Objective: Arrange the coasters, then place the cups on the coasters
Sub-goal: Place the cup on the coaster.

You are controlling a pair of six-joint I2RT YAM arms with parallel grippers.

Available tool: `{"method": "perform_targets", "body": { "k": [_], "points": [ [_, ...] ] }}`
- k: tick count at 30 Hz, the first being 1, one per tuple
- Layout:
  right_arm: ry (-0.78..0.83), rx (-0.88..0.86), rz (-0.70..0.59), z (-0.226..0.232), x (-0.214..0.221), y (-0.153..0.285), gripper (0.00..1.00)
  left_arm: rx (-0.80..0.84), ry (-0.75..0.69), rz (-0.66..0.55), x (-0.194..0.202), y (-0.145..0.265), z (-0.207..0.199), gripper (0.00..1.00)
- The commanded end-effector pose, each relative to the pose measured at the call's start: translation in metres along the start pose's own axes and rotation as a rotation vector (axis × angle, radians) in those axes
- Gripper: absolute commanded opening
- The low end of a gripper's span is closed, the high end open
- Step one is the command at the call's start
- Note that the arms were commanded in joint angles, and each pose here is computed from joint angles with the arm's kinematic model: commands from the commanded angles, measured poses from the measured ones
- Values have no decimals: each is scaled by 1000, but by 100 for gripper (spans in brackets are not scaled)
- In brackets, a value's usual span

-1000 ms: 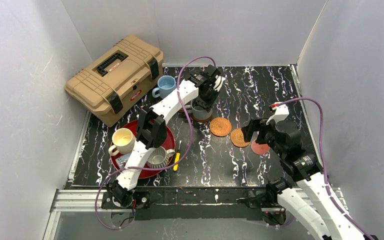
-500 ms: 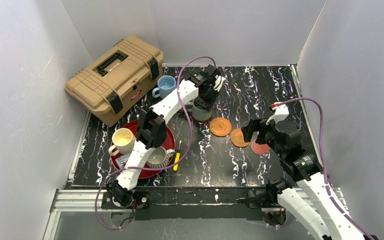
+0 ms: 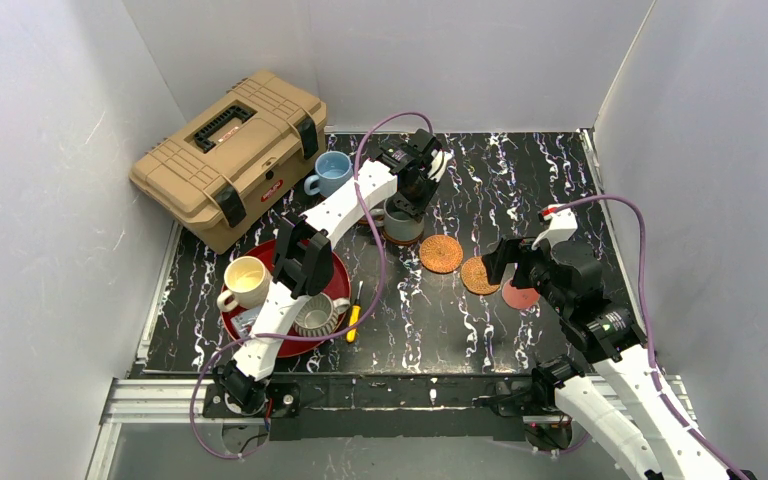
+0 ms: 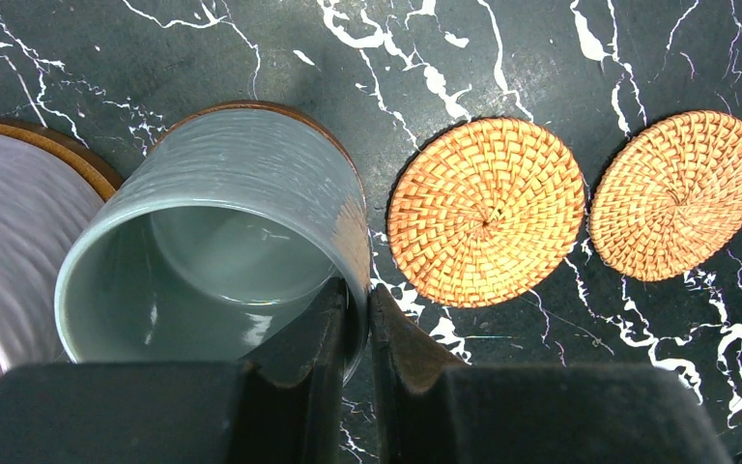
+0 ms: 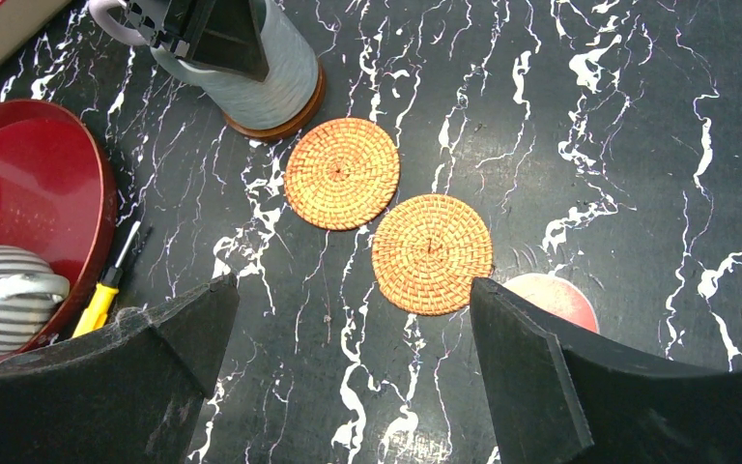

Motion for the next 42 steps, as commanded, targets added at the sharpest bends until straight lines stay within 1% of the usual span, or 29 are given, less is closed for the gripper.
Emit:
{"method": "perform_targets", "body": {
  "k": [1, 2, 6, 14, 15, 18, 29, 42],
  "points": [
    [1, -19, -36, 3, -5, -1, 98, -39, 13, -9, -1, 20, 6, 9],
    [1, -17, -34, 3, -5, -2, 99, -40, 14, -10, -1, 20, 6, 8],
    [2, -21, -32, 3, -4, -2, 98, -42, 14, -11, -1, 20, 6, 0],
    [3, -22, -28, 3, -4, -3, 98, -48, 18, -16, -2, 24, 7, 0],
    [2, -22, -28, 3, -4, -3, 98, -77, 17, -20, -3, 26, 9, 0],
    [1, -23, -27, 3, -4, -3, 98, -94, 15, -20, -3, 27, 11, 0],
    [2, -25, -23, 4, -3, -3, 98, -111, 28, -23, -4, 31, 12, 0],
    [-3, -30, -21, 4, -2, -3, 98, -140, 100, -28, -5, 35, 12, 0]
  ]
}}
Point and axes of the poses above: each gripper's point midway between its finger pads, its own y axis back along the fingers, its own z axis along the line the jaws close on, x = y × z, the point moved 7 cm from there along y, back along the fingers, and after that the axes turned 1 degree about -y, right-handed, at the moved point
